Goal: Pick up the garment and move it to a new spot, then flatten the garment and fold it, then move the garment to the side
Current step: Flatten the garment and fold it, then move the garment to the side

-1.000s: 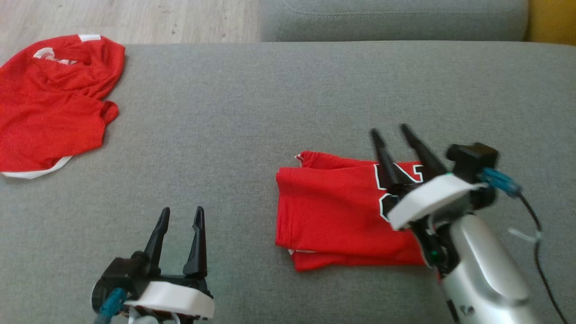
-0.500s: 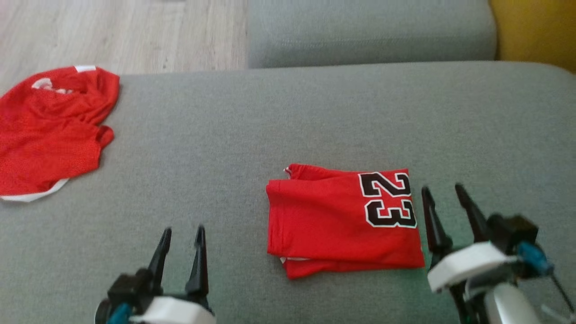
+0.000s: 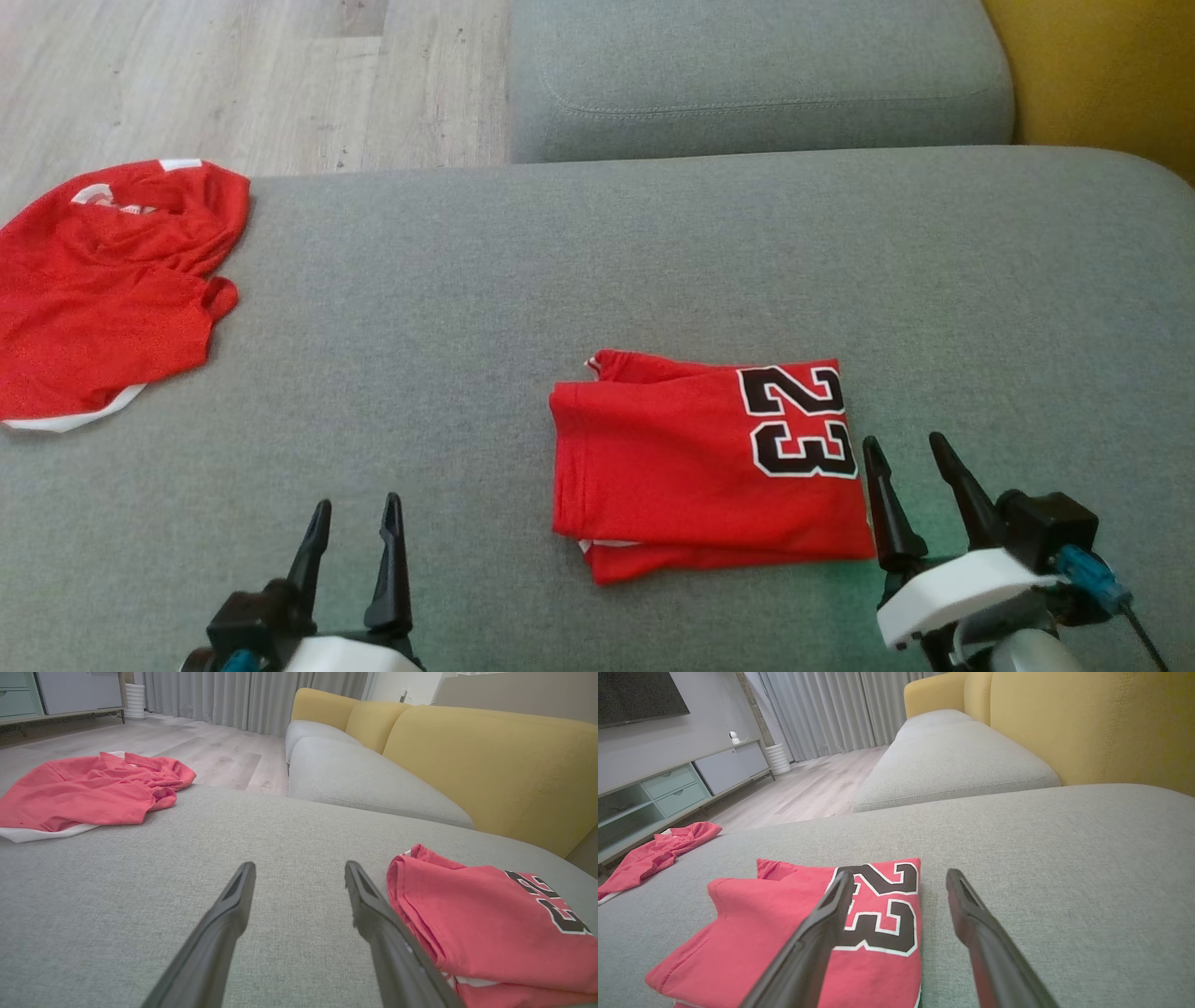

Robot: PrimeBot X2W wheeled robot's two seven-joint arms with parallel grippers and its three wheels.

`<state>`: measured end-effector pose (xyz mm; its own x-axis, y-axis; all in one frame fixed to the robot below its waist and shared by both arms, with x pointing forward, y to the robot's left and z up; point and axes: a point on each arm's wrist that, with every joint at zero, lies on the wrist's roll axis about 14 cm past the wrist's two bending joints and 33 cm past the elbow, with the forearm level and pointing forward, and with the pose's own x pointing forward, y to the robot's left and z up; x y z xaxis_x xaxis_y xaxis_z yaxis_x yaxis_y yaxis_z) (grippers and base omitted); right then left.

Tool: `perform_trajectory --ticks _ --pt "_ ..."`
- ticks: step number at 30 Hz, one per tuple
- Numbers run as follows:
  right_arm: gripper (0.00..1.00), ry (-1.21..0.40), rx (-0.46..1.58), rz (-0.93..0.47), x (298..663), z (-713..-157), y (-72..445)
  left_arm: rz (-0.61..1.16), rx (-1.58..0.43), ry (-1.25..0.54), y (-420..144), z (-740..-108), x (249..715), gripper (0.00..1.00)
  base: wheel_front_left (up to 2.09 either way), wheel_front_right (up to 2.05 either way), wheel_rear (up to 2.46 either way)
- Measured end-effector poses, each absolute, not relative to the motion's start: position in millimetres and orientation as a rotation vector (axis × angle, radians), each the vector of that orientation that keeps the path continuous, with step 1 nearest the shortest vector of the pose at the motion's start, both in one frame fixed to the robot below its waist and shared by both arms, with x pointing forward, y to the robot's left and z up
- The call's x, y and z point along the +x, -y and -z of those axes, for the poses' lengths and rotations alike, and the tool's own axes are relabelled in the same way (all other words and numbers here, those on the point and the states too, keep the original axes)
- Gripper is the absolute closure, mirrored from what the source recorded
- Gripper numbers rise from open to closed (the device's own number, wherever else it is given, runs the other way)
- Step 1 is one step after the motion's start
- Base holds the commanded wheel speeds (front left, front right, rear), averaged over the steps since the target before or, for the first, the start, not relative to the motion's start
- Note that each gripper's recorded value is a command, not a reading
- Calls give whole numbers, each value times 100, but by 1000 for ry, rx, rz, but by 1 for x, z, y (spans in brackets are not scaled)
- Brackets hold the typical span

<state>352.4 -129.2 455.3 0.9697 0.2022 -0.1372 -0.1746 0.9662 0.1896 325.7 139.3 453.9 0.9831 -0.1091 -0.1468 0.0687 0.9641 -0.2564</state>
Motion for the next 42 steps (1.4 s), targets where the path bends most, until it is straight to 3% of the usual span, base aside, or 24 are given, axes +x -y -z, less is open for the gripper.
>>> perform_trajectory --ticks 21,27,34,41,42 --pt "0 -182 169 -186 354 -447 131 79 -243 -177 -144 -446 322 0 0 0 0" --pt "0 -227 169 -181 370 -444 133 69 -238 -188 -146 -443 322 0 0 0 0" --pt "0 -369 153 -201 403 -426 124 50 -232 -193 -152 -440 330 0 0 0 0" --pt "0 -645 106 -253 397 -369 107 15 -251 -217 -158 -432 335 0 0 0 0" --pt "21 -666 105 -262 397 -366 104 9 -251 -221 -159 -431 336 0 0 0 0"
